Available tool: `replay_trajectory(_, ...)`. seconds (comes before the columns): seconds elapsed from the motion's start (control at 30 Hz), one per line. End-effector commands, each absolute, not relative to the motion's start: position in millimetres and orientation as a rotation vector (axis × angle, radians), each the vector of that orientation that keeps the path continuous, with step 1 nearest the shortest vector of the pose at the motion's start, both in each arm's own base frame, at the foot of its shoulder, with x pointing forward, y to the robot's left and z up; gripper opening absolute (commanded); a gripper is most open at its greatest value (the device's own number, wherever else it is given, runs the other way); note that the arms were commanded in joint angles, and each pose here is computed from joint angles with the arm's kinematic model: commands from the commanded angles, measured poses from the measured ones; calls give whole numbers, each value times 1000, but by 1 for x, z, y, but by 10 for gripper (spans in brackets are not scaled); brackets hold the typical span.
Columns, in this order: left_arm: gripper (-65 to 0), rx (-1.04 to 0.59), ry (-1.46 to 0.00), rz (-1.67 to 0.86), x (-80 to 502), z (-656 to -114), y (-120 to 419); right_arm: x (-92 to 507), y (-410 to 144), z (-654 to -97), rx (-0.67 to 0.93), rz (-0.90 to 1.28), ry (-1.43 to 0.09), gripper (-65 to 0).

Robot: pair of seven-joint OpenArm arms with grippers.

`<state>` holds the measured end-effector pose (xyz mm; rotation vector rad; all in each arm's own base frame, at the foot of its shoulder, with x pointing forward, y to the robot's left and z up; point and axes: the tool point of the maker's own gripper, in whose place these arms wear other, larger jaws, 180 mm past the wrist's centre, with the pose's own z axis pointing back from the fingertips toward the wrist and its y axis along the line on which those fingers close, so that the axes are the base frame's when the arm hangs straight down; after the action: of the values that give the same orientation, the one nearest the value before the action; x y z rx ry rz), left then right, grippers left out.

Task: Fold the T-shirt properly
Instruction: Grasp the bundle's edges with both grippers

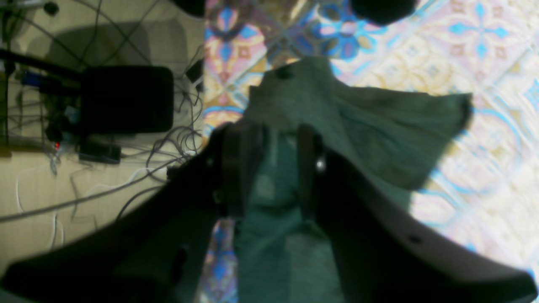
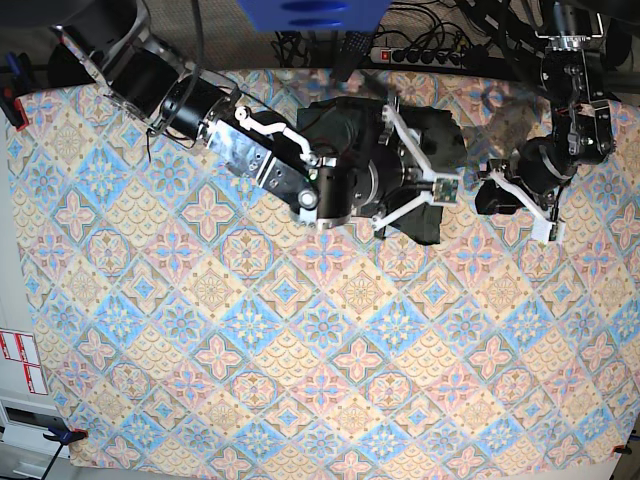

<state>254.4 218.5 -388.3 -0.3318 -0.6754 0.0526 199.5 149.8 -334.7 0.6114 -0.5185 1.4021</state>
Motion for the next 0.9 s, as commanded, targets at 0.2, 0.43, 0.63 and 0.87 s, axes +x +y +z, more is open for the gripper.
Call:
replay_trajectory(0.2, -420, -409, -789, -56, 270, -350, 171, 273, 90, -327, 487, 1156, -639, -466)
replay_trajectory(0.43, -420, -479, -676, -101, 256, -382, 136, 281, 42, -346, 460, 1014, -635, -466)
replay_trajectory(0.63, -420, -474, -601, -64, 244, -406, 142, 272, 28, -359, 460, 959, -604, -466)
replay_trajectory(0.87, -466, -461, -438, 7, 193, -452, 153, 271, 28, -360, 461, 958, -602, -466)
